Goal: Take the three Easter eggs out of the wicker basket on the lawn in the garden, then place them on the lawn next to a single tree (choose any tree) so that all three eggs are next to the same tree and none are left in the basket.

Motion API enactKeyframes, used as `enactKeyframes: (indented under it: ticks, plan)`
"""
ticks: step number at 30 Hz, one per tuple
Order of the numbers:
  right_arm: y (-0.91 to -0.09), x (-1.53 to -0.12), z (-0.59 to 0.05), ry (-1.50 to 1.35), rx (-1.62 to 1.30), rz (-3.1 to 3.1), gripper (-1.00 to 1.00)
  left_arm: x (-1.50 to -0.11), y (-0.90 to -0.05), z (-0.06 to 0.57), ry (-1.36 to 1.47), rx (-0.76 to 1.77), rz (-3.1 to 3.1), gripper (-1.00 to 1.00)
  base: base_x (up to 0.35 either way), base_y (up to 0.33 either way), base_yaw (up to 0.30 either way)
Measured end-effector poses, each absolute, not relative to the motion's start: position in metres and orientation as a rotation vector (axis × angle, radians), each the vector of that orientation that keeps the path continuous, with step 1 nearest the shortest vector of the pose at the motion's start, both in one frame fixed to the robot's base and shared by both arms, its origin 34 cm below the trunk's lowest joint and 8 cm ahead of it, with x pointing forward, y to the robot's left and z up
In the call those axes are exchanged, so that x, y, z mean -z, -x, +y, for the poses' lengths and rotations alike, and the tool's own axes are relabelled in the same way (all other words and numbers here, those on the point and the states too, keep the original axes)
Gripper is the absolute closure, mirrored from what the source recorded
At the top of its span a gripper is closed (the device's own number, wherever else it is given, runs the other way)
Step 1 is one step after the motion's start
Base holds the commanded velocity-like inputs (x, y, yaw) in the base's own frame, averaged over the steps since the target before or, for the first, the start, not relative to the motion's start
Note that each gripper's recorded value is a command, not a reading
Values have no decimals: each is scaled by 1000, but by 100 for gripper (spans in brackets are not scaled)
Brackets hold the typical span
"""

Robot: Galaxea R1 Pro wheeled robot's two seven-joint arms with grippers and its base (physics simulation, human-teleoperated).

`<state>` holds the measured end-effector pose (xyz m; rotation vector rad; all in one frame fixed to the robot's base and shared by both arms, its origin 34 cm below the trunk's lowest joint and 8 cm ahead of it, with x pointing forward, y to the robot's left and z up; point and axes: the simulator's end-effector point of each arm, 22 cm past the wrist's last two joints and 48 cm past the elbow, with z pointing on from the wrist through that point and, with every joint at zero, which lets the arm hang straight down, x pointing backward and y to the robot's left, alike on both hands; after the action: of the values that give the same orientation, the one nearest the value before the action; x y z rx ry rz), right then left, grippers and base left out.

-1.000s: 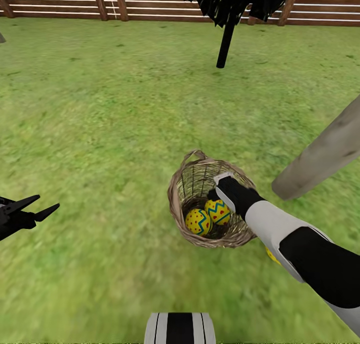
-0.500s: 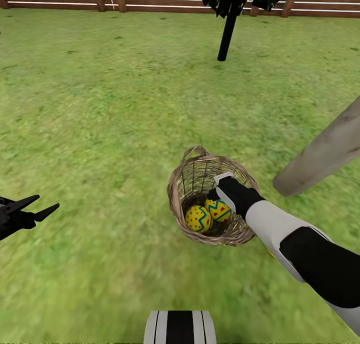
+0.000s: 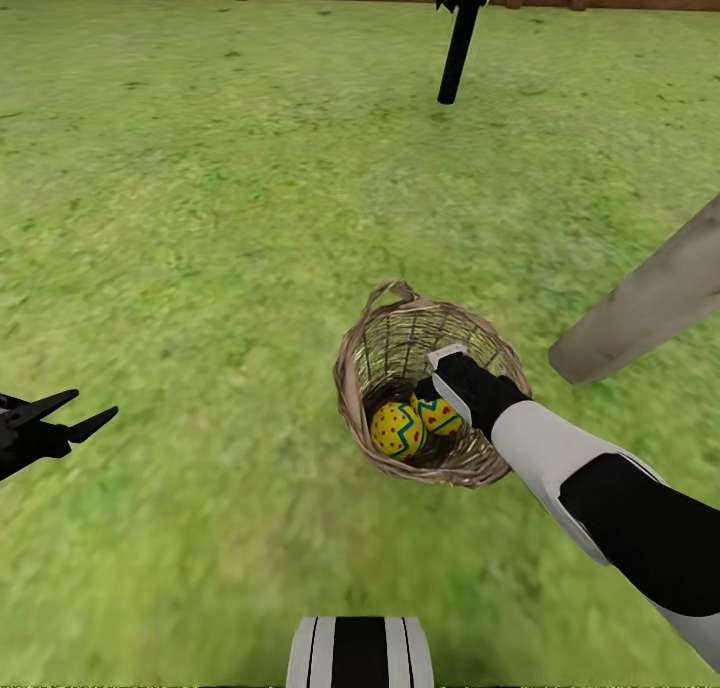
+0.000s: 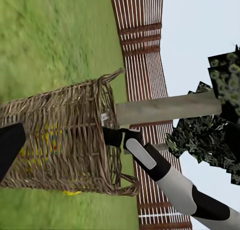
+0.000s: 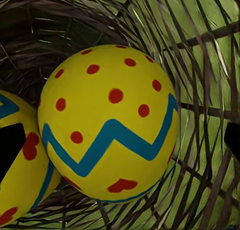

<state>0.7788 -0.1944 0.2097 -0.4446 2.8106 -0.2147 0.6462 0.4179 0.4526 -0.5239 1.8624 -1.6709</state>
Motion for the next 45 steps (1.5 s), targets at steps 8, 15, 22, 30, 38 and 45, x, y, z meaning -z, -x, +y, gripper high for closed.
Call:
enactKeyframes:
  ticks: [8,15,22,30,38,45]
  plan:
    - [-777,-202,-193,446,209,2818,-100,-446,-645,418,536,1670,1871,-100,0,0,0]
    - [-782,-206,-189,450,202,2802,-100,-445,-645,418,536,1670,1871,-100,0,0,0]
    - [-780,-200,-190,452,208,2809,-100,-440,-645,418,546,1671,1879,-100,0,0,0]
    - [-776,-192,-190,455,203,2820,-100,-433,-644,418,557,1671,1887,-100,30,0,0]
    - [-775,-191,-188,458,193,2823,-100,-433,-644,418,558,1671,1887,-100,5,0,0]
    - [-772,-182,-190,462,200,2834,-100,-425,-643,418,569,1671,1896,-100,0,0,0]
